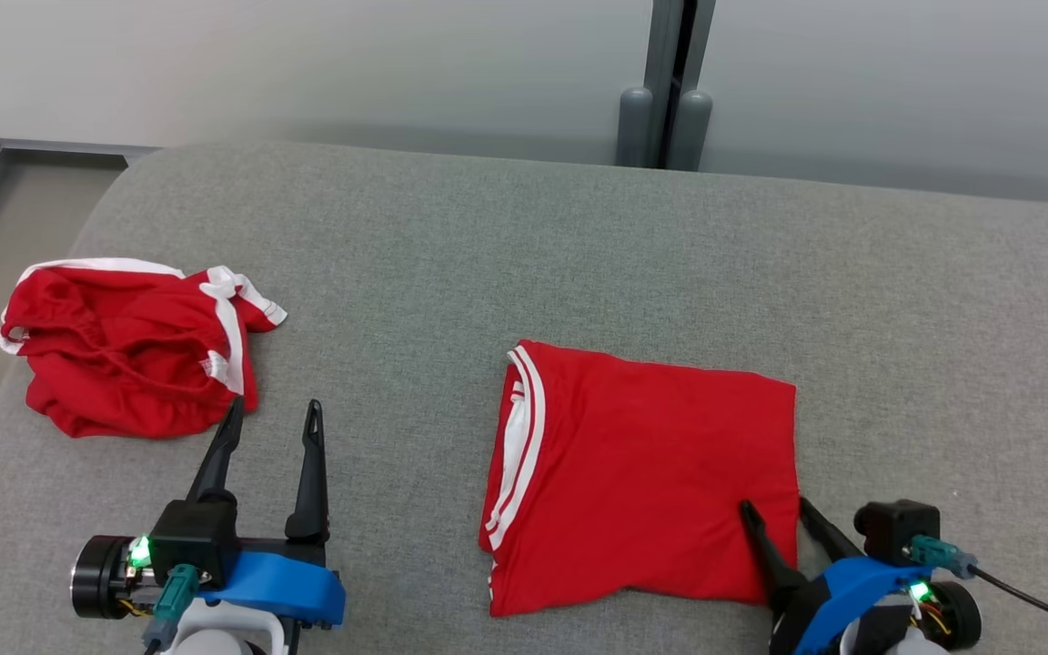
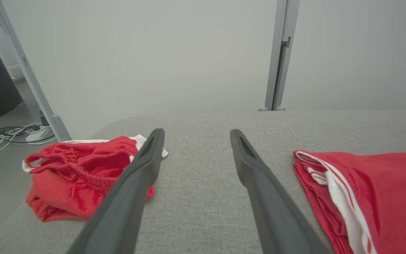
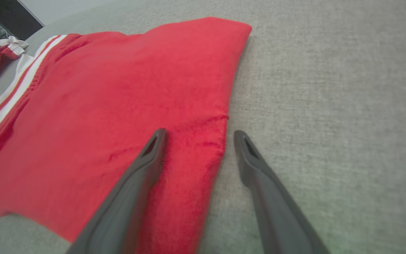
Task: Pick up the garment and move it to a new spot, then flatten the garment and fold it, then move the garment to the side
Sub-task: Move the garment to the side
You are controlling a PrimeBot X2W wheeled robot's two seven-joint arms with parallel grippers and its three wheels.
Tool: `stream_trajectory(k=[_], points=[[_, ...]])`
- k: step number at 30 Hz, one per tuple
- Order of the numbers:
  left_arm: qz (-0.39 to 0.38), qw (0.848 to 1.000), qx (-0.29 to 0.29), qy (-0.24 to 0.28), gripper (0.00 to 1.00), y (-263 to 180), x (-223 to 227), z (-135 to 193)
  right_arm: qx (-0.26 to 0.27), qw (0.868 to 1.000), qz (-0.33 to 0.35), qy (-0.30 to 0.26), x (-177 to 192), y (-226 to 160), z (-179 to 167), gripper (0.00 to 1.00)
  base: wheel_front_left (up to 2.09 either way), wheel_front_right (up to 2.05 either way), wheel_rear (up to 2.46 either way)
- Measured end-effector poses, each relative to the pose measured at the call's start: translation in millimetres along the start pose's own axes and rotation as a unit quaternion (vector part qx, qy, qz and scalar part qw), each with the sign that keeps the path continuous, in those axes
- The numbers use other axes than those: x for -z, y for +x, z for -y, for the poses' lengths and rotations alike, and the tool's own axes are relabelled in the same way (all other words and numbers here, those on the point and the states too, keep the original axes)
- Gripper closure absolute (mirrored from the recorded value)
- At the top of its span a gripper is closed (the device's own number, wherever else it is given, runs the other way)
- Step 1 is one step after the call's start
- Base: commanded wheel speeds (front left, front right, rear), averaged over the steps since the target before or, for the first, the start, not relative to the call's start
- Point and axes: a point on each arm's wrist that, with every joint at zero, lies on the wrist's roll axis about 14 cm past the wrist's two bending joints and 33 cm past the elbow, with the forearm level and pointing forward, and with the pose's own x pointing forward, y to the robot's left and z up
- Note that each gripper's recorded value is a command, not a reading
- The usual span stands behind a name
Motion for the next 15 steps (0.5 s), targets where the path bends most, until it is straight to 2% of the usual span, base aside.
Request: stream_trajectory(k=[1, 2, 4, 11, 15], points=[[-0.001, 1.000, 0.000, 0.001, 0.00, 0.6, 0.4, 0.2, -0.004, 1.000, -0.003, -0.001, 1.1, 2.6, -2.3, 0.00, 0.00, 0.00, 0.00], [-0.001, 1.000, 0.000, 0.001, 0.00, 1.3, 0.8, -0.1, -0.006, 1.000, -0.003, 0.001, 0.9, 4.8, -3.9, 0.54, 0.00, 0.00, 0.00], [0.000, 1.000, 0.002, 0.004, 0.00, 3.5, 0.6, 0.7, -0.007, 1.000, -0.001, 0.003, 1.0, 6.8, -4.9, 1.00, 0.00, 0.00, 0.00], [-0.002, 0.999, 0.035, 0.007, 0.00, 19.0, 3.9, 21.1, 0.000, 1.000, 0.026, 0.005, -2.8, 0.4, 3.1, 1.00, 0.00, 0.00, 0.00], [-0.006, 0.997, 0.076, 0.006, 0.00, 33.0, 9.0, 47.1, 0.025, 0.999, 0.039, 0.009, -6.6, -11.4, 25.9, 1.00, 0.00, 0.00, 0.00]])
